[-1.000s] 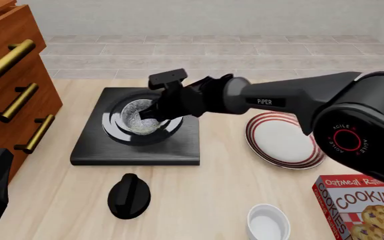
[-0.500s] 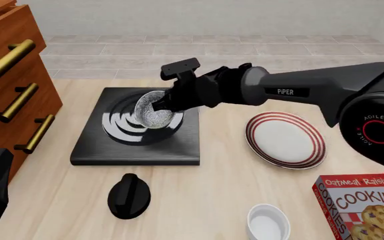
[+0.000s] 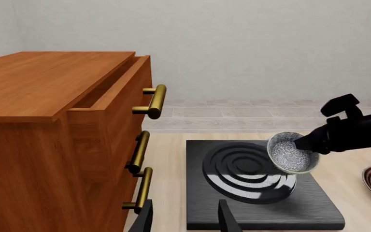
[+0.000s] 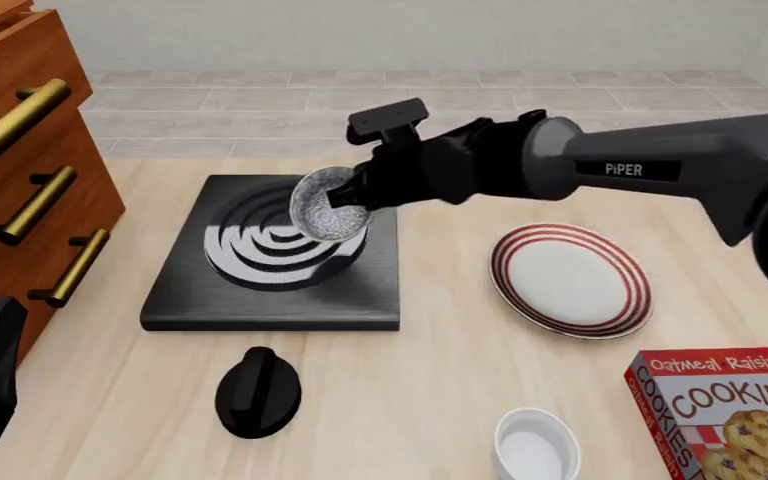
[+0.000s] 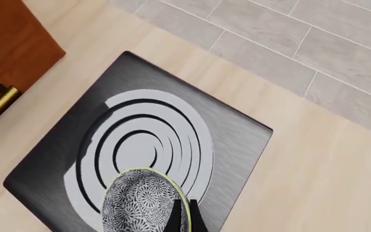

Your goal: Pick the akita bowl on the stove and place it on the plate.

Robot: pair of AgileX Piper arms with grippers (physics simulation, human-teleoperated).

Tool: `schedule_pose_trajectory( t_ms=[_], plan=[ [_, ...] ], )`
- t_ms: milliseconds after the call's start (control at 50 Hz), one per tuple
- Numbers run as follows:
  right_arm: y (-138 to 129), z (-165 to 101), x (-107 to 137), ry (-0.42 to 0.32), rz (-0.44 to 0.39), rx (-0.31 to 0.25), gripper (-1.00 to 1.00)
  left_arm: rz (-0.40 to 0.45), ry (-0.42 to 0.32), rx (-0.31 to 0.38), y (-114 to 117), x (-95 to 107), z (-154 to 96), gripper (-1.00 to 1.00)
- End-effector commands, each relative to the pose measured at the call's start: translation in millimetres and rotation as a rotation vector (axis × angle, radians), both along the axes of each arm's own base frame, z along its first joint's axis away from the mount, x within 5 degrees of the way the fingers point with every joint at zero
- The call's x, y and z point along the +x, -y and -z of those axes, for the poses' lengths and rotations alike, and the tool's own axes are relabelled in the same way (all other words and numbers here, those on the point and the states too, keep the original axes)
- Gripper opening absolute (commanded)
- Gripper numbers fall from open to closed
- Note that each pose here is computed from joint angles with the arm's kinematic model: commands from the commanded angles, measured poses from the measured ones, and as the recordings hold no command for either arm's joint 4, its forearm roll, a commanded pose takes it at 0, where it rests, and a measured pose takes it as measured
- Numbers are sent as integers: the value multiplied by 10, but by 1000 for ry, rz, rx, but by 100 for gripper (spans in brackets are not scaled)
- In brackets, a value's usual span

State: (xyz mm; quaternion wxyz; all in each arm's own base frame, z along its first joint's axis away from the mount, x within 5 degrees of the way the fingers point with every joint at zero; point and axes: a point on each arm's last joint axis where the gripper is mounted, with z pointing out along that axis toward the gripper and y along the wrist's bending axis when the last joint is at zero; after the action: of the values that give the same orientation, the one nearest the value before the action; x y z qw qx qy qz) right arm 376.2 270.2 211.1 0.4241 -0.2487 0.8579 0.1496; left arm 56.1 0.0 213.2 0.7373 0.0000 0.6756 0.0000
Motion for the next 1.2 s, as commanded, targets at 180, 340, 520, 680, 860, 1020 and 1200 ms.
schedule_pose_trajectory(
  t_ms=[180, 340, 520, 680, 860, 1020, 1200],
  plan=[
    [248, -186, -68, 27, 40, 28, -100, 0, 0, 0, 0, 0, 0, 100],
    [377, -220, -84, 38, 60, 30, -100, 0, 0, 0, 0, 0, 0, 100],
    [515, -251, -97, 46, 85, 34, -100, 0, 0, 0, 0, 0, 0, 100],
    [633, -295, -103, 55, 110, 40, -100, 0, 0, 0, 0, 0, 0, 100],
    [758, -328, -112, 64, 134, 44, -100, 0, 0, 0, 0, 0, 0, 100],
    [884, -336, -107, 69, 162, 47, -100, 0, 0, 0, 0, 0, 0, 100],
    [1011, -348, -97, 75, 192, 50, -100, 0, 0, 0, 0, 0, 0, 100]
  ],
)
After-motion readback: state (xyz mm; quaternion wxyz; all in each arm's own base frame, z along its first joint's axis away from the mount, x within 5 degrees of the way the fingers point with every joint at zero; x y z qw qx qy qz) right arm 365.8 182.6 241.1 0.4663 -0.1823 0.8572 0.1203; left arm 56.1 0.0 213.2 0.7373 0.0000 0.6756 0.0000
